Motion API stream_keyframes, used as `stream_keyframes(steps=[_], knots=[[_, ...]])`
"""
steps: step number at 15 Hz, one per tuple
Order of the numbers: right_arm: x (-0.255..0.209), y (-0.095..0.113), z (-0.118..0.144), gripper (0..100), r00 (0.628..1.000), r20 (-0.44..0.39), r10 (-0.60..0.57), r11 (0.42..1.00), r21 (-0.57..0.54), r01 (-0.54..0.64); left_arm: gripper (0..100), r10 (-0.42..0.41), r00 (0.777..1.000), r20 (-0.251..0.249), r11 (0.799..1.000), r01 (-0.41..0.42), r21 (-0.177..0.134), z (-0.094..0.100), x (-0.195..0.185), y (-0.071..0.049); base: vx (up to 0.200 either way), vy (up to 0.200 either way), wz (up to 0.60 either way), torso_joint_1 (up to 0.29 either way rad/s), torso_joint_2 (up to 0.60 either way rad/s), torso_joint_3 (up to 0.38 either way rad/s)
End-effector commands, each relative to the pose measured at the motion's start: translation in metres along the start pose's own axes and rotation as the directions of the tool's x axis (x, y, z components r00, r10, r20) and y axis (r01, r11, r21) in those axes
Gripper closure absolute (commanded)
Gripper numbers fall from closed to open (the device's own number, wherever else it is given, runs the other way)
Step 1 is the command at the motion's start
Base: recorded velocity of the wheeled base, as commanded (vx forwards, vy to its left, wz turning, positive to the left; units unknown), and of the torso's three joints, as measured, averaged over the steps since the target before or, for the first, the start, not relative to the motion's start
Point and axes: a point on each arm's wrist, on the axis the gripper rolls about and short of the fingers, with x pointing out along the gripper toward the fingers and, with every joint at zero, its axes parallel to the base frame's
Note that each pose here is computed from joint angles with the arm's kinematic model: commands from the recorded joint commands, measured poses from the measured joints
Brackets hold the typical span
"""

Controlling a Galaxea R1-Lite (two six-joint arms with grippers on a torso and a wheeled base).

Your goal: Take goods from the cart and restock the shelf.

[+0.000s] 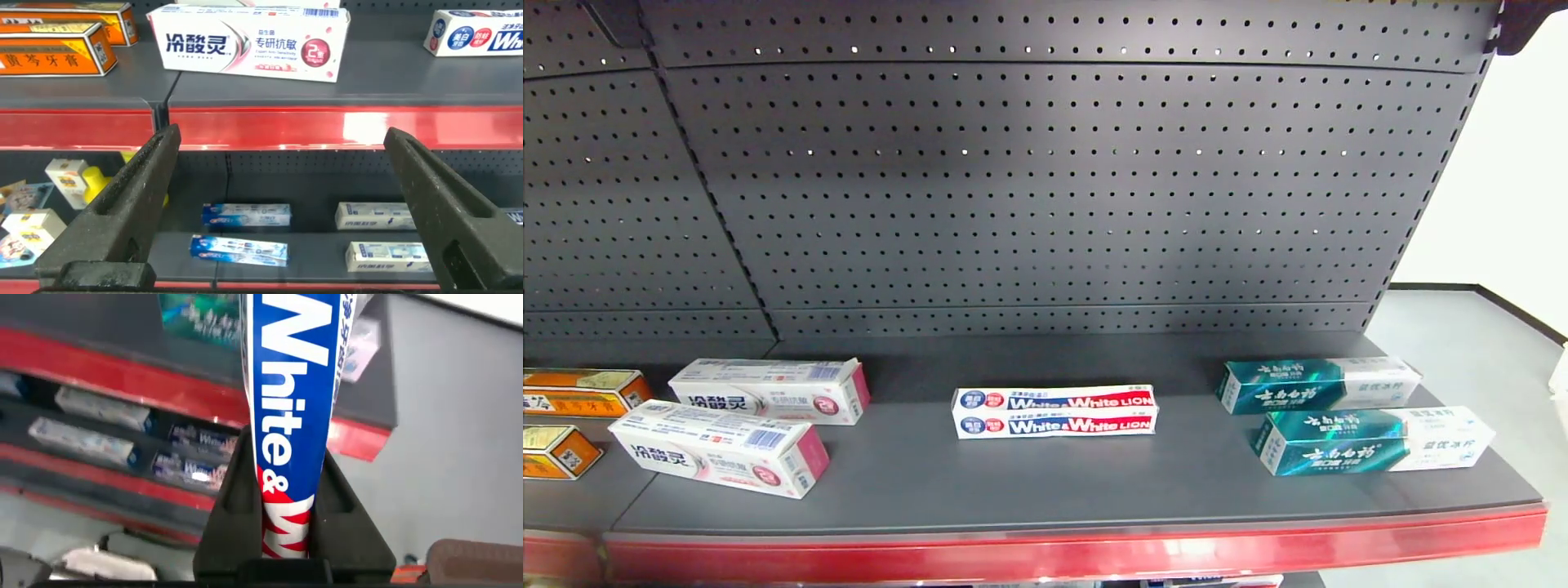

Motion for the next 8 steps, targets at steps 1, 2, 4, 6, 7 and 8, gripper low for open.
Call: stream_keyframes(steps=[1,2,4,6,7,8], knots=[[-0.018,-0.001,0.005,100,0.995,0.097,-0.024,1.0,0.008,0.024,0,0.001,1.0,-0.001,1.0,-0.001,-0.002,0.0,0.0,0.0,0.0,0.0,0.0,0.0,0.0,0.0],[-0.02,-0.001,0.003,100,0.993,0.111,-0.025,1.0,0.008,0.025,0,-0.002,1.0,-0.001,1.0,0.002,0.006,0.0,0.0,0.0,0.0,0.0,0.0,0.0,0.0,0.0],[-0.023,0.0,-0.001,100,0.991,0.128,-0.028,1.0,0.01,0.027,0,-0.009,1.0,-0.001,1.0,0.009,0.006,0.0,0.0,0.0,0.0,0.0,0.0,0.0,0.0,0.0],[-0.023,0.002,-0.013,100,0.991,0.13,-0.033,0.999,0.014,0.032,0,-0.007,1.0,-0.001,1.0,0.007,-0.003,0.0,0.0,0.0,0.0,0.0,0.0,0.0,0.0,0.0],[-0.024,0.004,-0.021,100,0.989,0.144,-0.04,0.999,0.02,0.038,0,-0.009,1.0,-0.001,1.0,0.009,0.0,0.0,0.0,0.0,0.0,0.0,0.0,0.0,0.0,0.0],[-0.023,0.005,-0.029,100,0.986,0.158,-0.048,0.999,0.027,0.044,0,-0.01,1.0,-0.003,1.0,0.01,0.003,0.0,0.0,0.0,0.0,0.0,0.0,0.0,0.0,0.0]])
